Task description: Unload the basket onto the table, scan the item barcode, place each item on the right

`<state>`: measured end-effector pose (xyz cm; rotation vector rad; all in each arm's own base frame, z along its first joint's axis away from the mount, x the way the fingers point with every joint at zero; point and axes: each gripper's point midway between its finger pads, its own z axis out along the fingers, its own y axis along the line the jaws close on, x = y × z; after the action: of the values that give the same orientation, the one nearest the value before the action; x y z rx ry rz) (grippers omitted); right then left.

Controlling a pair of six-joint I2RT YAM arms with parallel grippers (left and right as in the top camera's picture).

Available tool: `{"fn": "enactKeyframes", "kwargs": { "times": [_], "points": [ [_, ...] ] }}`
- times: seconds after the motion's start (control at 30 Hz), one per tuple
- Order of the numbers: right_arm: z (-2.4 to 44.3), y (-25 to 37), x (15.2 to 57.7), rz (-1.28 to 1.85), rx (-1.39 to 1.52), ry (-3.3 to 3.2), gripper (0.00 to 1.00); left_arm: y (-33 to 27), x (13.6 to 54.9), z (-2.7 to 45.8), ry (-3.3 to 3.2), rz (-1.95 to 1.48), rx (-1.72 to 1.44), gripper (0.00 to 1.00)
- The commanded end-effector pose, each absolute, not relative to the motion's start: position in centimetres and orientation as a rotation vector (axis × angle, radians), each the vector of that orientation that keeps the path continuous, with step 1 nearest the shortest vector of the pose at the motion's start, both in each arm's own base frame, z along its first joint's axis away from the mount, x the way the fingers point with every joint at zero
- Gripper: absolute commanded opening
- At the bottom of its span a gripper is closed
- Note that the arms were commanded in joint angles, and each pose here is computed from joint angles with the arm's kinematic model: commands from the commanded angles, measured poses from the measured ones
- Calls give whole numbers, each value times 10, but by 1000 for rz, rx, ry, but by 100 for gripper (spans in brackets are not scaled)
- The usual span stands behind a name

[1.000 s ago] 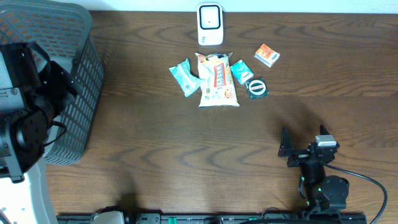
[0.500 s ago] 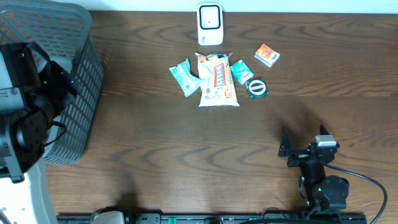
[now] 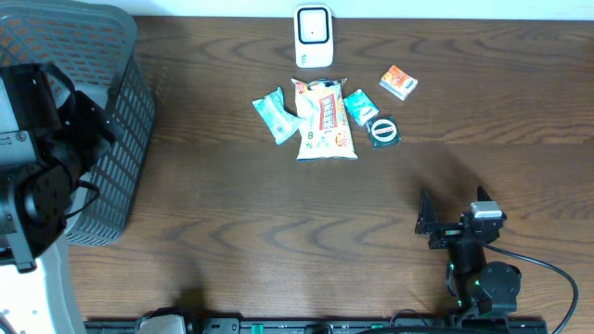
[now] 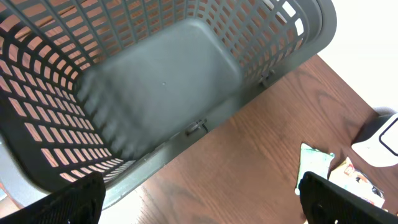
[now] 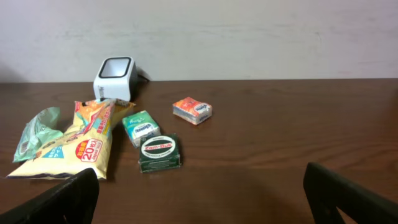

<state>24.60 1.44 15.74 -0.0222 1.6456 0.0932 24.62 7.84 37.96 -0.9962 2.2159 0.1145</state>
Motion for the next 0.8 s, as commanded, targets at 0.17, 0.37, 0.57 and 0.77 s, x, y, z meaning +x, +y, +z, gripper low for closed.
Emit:
{"fn": "enactKeyframes", "kwargs": {
  "times": [0.17,0.37,0.57,0.77],
  "points": [
    [161,16,246,94,-33,1629,99,80,246,381,2205,115,-1013,98],
    [181,70,233,606,-37,1578,99,80,246,381,2205,115,-1013,98],
    [203,75,229,692,-25,1499,99,80,246,381,2205,115,-1013,98],
    [270,70,212,810,20,1223,99,80,246,381,2205,115,-1013,98]
  ]
}}
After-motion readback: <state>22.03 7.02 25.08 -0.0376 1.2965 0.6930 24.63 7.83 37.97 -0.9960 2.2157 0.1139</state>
